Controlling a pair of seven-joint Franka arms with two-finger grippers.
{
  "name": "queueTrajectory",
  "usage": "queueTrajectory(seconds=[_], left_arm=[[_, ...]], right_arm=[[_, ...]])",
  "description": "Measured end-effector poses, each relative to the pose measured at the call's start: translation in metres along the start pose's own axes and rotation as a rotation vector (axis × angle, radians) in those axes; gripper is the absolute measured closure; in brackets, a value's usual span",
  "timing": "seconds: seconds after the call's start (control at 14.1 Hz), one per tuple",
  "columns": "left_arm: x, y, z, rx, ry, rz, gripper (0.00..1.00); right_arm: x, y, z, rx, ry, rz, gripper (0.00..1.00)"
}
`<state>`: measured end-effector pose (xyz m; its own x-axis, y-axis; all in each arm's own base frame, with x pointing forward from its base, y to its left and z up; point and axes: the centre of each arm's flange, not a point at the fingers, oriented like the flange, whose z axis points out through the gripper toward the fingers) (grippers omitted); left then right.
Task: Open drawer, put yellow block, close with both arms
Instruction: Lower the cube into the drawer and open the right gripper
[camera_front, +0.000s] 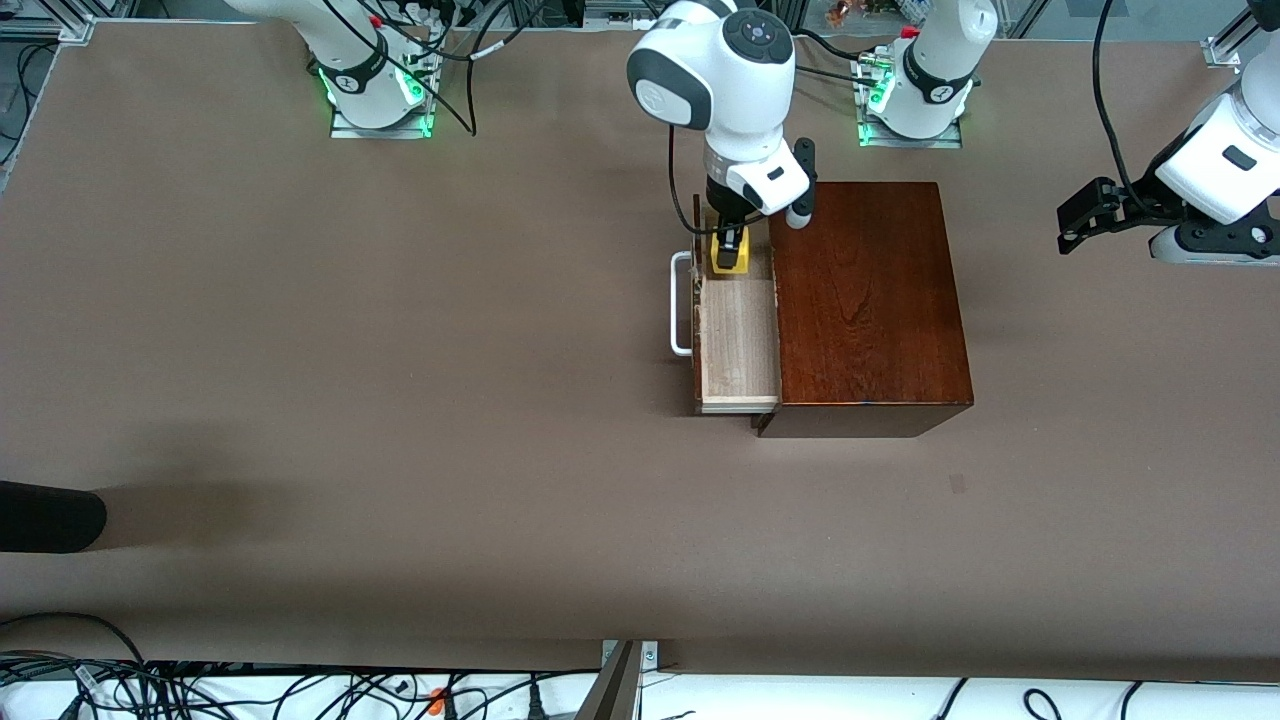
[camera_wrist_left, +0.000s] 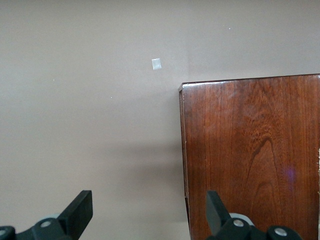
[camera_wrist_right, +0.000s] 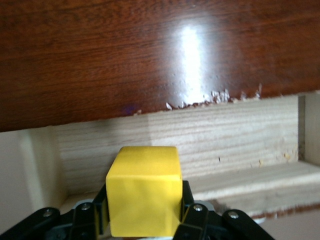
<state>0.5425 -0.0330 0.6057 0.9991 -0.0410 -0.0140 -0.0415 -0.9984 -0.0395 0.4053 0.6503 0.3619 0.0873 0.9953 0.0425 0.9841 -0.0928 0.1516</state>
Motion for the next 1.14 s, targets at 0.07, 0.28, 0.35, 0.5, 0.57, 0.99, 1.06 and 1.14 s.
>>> queueTrajectory(seconds=[0.07, 0.28, 0.35, 0.5, 0.57, 0.99, 1.06, 1.14], left_arm=[[0.0, 0.001, 0.0, 0.0, 0.0, 0.002, 0.0], [0.0, 0.004, 0.0, 0.0, 0.001, 0.008, 0.0], [0.0, 0.005, 0.0, 0.0, 0.001, 0.008, 0.0], [0.0, 0.005, 0.0, 0.0, 0.001, 0.009, 0.0], [0.0, 0.005, -0.001, 0.0, 0.001, 0.009, 0.0], [0.0, 0.007, -0.001, 0.001, 0.003, 0.012, 0.0], [0.0, 0.007, -0.001, 0.001, 0.003, 0.012, 0.0], [0.0, 0.007, -0.001, 0.001, 0.003, 0.012, 0.0]], right_arm=[[0.001, 0.0, 0.009, -0.002, -0.004, -0.019, 0.45], [0.0, -0.001, 0.029, -0.015, -0.031, -0.051, 0.45], [0.0, -0.002, 0.032, -0.017, -0.036, -0.059, 0.45], [-0.001, -0.002, 0.038, -0.014, -0.044, -0.076, 0.45], [-0.001, -0.003, 0.041, -0.013, -0.047, -0.083, 0.45], [-0.001, -0.001, 0.041, -0.014, -0.047, -0.096, 0.44], [-0.001, 0.0, 0.042, -0.015, -0.049, -0.095, 0.41], [-0.002, 0.001, 0.042, -0.016, -0.05, -0.091, 0.3]])
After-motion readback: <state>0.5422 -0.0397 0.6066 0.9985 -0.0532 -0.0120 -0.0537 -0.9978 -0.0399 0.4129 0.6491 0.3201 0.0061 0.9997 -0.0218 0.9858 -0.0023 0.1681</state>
